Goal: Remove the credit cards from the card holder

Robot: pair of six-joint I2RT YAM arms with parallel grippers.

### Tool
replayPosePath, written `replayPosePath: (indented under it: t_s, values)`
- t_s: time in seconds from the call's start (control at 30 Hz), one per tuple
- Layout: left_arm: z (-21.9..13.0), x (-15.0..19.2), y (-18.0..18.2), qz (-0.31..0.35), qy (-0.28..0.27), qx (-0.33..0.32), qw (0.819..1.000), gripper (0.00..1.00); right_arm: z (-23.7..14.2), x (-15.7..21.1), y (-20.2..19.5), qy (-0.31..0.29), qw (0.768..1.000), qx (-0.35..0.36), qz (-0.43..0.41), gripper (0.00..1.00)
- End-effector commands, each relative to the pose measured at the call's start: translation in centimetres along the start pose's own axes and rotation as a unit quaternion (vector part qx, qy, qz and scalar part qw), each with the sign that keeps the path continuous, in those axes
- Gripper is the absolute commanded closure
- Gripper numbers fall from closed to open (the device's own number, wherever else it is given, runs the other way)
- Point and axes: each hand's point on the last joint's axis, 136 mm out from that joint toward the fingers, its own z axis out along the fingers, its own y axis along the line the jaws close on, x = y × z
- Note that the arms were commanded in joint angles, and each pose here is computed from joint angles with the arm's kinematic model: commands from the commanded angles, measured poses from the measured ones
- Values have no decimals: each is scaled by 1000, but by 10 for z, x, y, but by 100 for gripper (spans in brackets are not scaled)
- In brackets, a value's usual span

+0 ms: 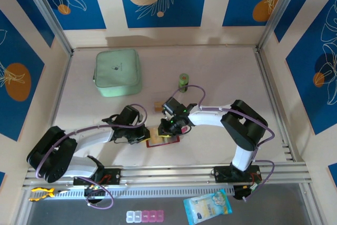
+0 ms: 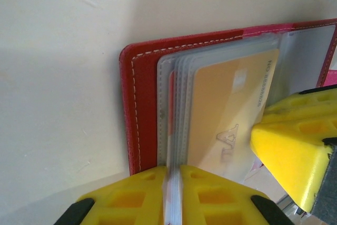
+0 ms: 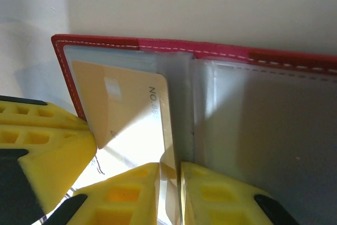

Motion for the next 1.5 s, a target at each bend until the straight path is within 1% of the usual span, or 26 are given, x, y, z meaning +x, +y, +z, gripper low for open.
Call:
replayPosePath:
  t_s: [0.0,0.17,0.4,0.5,0.63,0.7,0.97,1.1,1.2,1.27,1.37,1.47]
  values:
    - [4,-2,14,-4,0,-33,999,86,-3,4,4,4,1000,9,-8,79]
    - [4,-4,16,-2,-5,-37,999,87,-15,1,8,-14,1000,3,-13,79]
    - [1,-7,18,3,-16,-48,999,88,-14,-1,13,-7,1000,-20,-11,81]
    - [2,-7,18,2,-14,-48,999,89,-11,-1,10,-5,1000,-14,-7,81]
    - [2,-6,19,2,-14,-48,999,88,-14,-3,-3,-14,1000,24,5,77]
    - [2,-6,19,2,-13,-49,999,89,-17,-3,-5,-18,999,30,6,76]
    - [3,-7,18,1,-13,-47,999,89,-19,-4,14,-16,999,-28,-6,79]
    - [3,-6,18,1,-13,-46,999,89,-14,-4,16,-9,999,-37,-4,80]
    - [3,-6,18,2,-12,-46,999,89,-11,-4,12,-6,1000,-30,1,79]
    - [3,-7,18,1,-12,-45,999,89,-10,-4,6,-4,1000,-18,7,77]
    - [2,-6,17,3,-11,-45,999,89,-9,-3,3,-4,1000,-14,9,77]
    - [2,-6,17,3,-11,-46,999,89,-14,-4,-5,-12,1000,13,16,76]
